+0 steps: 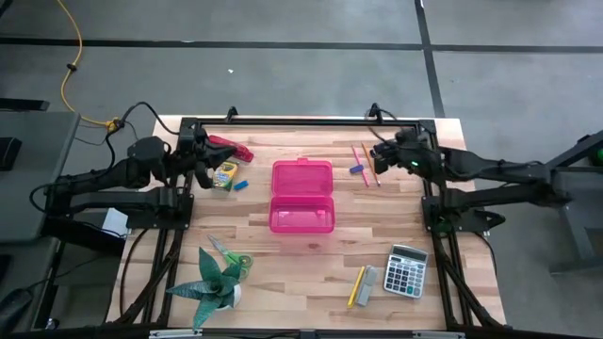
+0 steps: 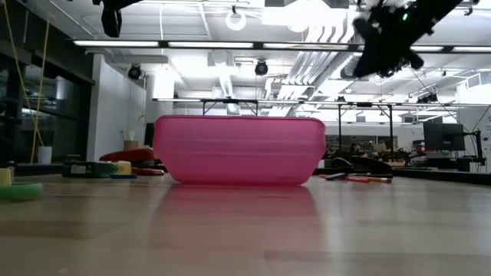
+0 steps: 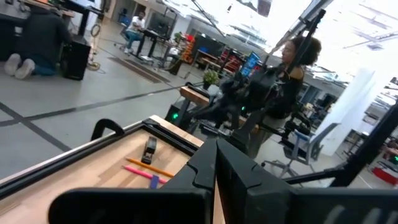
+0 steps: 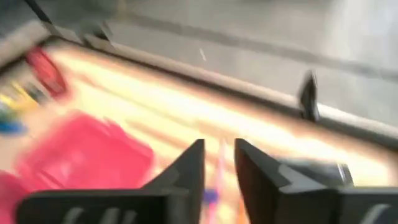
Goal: Pack school essentials
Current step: Put the orange pencil into the pink supply box
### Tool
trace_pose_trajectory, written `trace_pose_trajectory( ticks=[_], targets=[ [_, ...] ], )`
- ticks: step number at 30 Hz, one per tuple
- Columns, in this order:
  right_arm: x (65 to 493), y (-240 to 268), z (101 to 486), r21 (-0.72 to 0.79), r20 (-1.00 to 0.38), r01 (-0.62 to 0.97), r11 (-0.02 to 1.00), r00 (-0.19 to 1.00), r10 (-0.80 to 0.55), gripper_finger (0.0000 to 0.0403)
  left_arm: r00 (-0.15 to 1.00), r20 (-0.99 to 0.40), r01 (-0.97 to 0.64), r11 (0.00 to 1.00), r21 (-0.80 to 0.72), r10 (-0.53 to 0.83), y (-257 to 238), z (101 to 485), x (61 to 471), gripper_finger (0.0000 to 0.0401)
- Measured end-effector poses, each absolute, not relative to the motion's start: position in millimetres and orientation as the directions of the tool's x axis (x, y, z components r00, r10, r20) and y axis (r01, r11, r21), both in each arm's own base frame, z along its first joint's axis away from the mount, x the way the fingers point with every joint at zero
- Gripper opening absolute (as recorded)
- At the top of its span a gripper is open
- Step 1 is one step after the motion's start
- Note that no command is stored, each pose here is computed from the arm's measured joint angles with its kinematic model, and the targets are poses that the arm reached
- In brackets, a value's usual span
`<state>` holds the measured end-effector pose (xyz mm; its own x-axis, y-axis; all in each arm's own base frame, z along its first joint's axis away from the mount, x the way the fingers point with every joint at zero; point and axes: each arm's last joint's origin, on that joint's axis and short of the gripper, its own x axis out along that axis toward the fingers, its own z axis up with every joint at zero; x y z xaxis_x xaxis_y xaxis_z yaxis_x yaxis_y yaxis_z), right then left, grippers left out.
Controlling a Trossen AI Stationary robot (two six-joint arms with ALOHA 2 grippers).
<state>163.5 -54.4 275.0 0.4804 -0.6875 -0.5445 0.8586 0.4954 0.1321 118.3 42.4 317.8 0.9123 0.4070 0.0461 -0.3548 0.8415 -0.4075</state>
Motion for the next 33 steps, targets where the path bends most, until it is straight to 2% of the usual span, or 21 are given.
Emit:
trace_pose_trajectory(
  ticks=[5, 9, 15, 22, 29, 33],
  targets=[
    [179, -76, 245, 0.139, -0.754, 0.894, 0.427, 0.375, -0.539, 0.0173, 0.912, 0.046, -0.355, 0.841, -0.407, 0.407, 42, 318, 118, 0.0000],
    [191, -93, 218, 0.163, -0.865, 0.918, 0.363, 0.310, -0.394, 0.0206, 0.912, 0.045, -0.355, 0.841, -0.407, 0.407, 42, 318, 118, 0.0000],
    [200, -111, 183, 0.083, -0.940, 0.947, 0.310, 0.178, -0.292, 0.0207, 0.912, 0.045, -0.355, 0.841, -0.407, 0.407, 42, 318, 118, 0.0000],
    [204, -122, 154, 0.049, -0.983, 0.936, 0.349, 0.107, -0.151, 0.0204, 0.912, 0.045, -0.356, 0.841, -0.407, 0.407, 42, 317, 118, 0.0000],
    [206, -125, 137, 0.022, -0.994, 0.937, 0.349, 0.058, -0.095, 0.0202, 0.912, 0.045, -0.356, 0.841, -0.407, 0.407, 42, 317, 118, 0.0000],
    [208, -126, 135, 0.019, -0.995, 0.938, 0.347, 0.053, -0.090, 0.0180, 0.912, 0.045, -0.356, 0.841, -0.407, 0.408, 42, 317, 118, 0.0000]
  ],
)
